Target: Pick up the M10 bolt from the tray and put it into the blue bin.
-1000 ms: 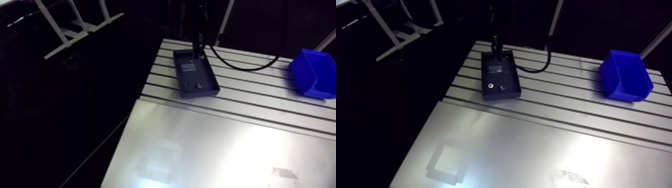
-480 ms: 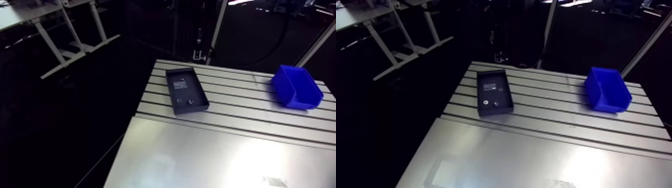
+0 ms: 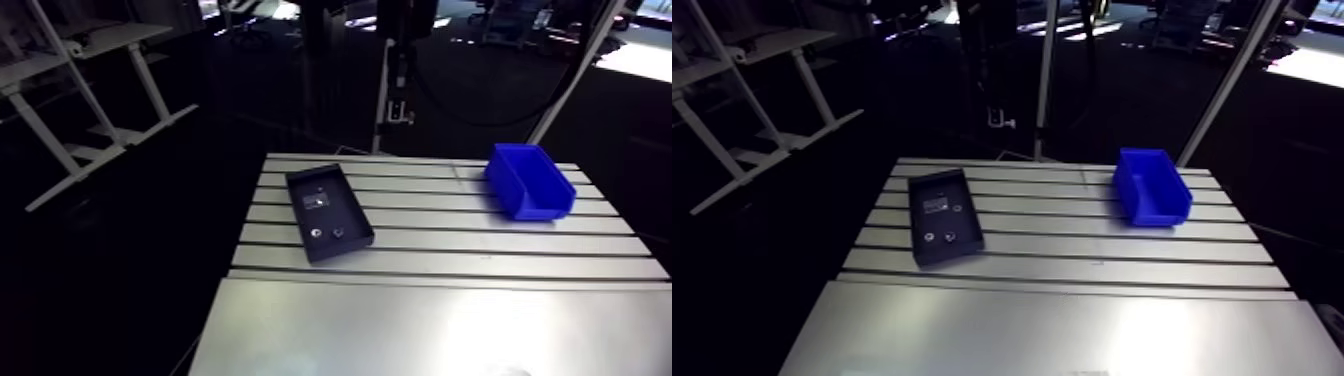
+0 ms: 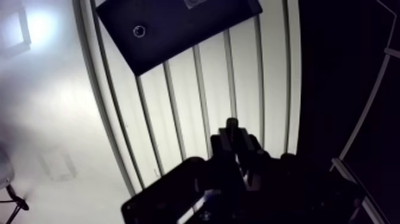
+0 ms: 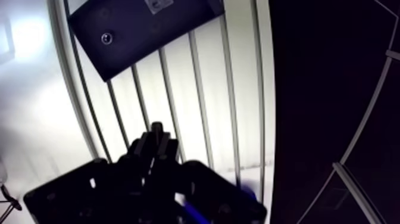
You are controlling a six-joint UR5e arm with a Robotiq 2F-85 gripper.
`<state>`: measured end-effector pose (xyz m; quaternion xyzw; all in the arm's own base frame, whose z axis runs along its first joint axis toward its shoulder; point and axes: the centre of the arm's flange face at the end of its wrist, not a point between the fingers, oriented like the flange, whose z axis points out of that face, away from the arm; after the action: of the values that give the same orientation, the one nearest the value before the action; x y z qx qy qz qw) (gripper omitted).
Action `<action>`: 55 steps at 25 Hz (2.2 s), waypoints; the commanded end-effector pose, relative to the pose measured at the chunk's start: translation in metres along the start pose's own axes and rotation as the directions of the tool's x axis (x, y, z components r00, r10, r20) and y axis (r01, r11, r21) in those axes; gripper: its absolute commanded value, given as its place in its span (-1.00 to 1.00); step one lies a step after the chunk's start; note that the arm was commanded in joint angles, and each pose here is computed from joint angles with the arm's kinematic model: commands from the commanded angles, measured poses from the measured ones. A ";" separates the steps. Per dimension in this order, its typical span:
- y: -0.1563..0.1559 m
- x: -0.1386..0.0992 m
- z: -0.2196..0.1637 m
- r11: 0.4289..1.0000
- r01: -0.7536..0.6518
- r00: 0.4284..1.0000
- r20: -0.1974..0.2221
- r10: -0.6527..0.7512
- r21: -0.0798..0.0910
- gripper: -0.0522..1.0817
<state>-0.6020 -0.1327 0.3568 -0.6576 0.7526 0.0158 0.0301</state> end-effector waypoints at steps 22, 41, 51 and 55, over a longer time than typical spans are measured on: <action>0.040 -0.237 0.017 0.998 0.069 0.998 -0.011 -0.068 0.005 0.92; 0.096 -0.269 0.082 0.999 0.040 0.999 -0.007 -0.040 0.016 0.91; 0.108 -0.284 0.110 0.998 0.032 0.999 -0.017 -0.031 0.048 0.91; 0.108 -0.283 0.120 0.998 0.034 0.999 -0.017 -0.033 0.050 0.91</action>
<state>-0.6679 0.1679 0.2657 -0.6684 0.7427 -0.0070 0.0393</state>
